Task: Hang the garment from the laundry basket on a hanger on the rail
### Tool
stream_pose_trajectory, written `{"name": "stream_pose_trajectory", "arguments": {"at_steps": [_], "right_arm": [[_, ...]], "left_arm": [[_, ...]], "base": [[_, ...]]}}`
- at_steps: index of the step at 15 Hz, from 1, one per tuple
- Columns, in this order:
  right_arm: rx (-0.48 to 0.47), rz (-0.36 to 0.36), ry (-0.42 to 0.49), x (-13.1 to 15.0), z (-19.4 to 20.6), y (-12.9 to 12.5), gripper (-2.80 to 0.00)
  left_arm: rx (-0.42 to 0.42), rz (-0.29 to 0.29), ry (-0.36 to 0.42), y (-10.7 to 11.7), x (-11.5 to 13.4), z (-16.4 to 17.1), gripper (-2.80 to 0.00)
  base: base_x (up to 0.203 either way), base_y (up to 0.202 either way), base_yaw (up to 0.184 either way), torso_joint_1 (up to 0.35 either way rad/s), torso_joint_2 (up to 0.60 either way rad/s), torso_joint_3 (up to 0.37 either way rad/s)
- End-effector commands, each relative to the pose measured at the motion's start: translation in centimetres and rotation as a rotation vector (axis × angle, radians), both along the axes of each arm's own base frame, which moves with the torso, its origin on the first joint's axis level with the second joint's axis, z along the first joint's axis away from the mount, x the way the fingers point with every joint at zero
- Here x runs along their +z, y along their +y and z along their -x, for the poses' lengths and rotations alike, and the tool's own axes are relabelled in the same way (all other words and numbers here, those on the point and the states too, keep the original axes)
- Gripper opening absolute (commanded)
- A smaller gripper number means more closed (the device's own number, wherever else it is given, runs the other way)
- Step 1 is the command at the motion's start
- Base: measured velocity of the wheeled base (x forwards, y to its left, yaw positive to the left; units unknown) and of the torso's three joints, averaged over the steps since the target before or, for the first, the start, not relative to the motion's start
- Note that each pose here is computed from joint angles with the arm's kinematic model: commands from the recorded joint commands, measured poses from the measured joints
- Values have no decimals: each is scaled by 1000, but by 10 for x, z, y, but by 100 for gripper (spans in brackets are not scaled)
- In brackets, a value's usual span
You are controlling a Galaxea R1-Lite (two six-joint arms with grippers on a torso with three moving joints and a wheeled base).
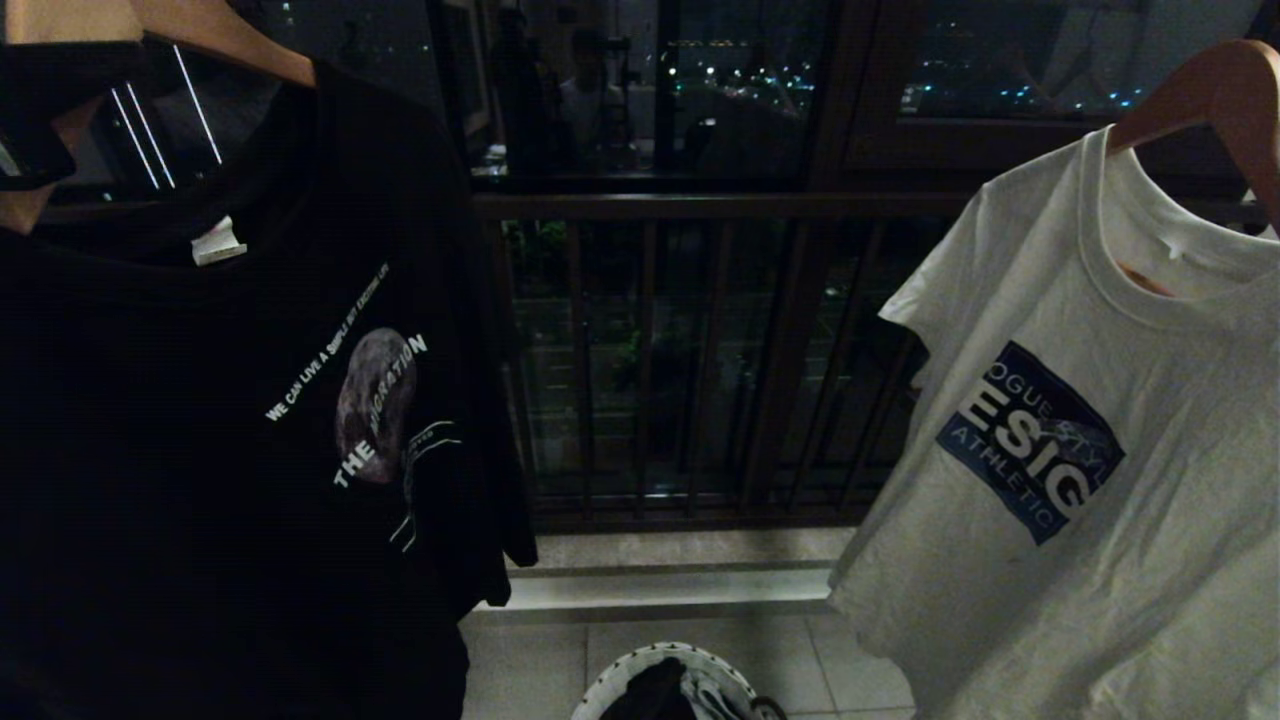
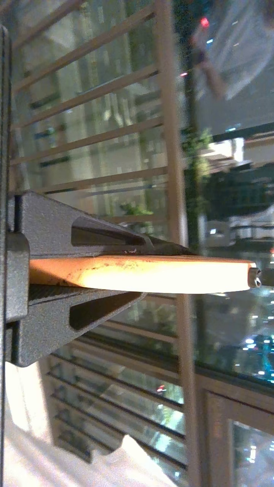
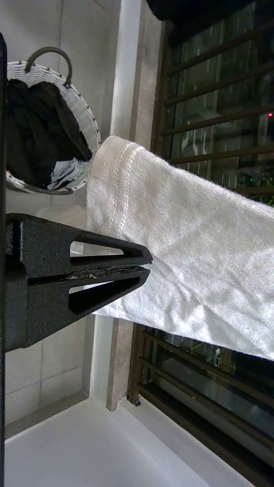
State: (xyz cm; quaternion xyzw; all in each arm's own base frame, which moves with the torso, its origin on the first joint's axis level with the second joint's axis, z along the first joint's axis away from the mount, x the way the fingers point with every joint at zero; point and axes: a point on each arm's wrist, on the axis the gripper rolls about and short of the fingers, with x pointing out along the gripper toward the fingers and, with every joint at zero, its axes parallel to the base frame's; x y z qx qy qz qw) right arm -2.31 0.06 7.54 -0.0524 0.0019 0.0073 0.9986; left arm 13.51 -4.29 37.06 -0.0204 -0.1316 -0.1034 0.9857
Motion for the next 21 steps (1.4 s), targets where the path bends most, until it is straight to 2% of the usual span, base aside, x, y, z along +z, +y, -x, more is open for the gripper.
{"name": "stream_pose_trajectory", "arguments": {"at_steps": [1, 4, 6, 12, 16, 21], "right_arm": [[1, 1, 2, 0, 0, 0, -280], [1, 4, 2, 0, 0, 0, -280], [1, 4, 2, 0, 0, 0, -280], [1, 4, 3, 0, 0, 0, -280], [1, 9, 3, 0, 0, 0, -280], [1, 10, 3, 0, 0, 0, -280]], "left_arm": [[3, -4, -10, 0, 1, -2, -280], [4, -14, -5, -1, -2, -2, -280], [-33, -42, -2, -1, -8, -1, -280], [12, -32, -152, 3, -15, -5, -280], [37, -50, -151, 3, -30, -16, -280], [54, -64, -159, 2, -32, -29, -280]], "base": [[0, 0, 0, 0, 0, 0], [0, 0, 0, 0, 0, 0], [0, 0, 0, 0, 0, 0], [0, 0, 0, 0, 0, 0], [0, 0, 0, 0, 0, 0], [0, 0, 0, 0, 0, 0]]}}
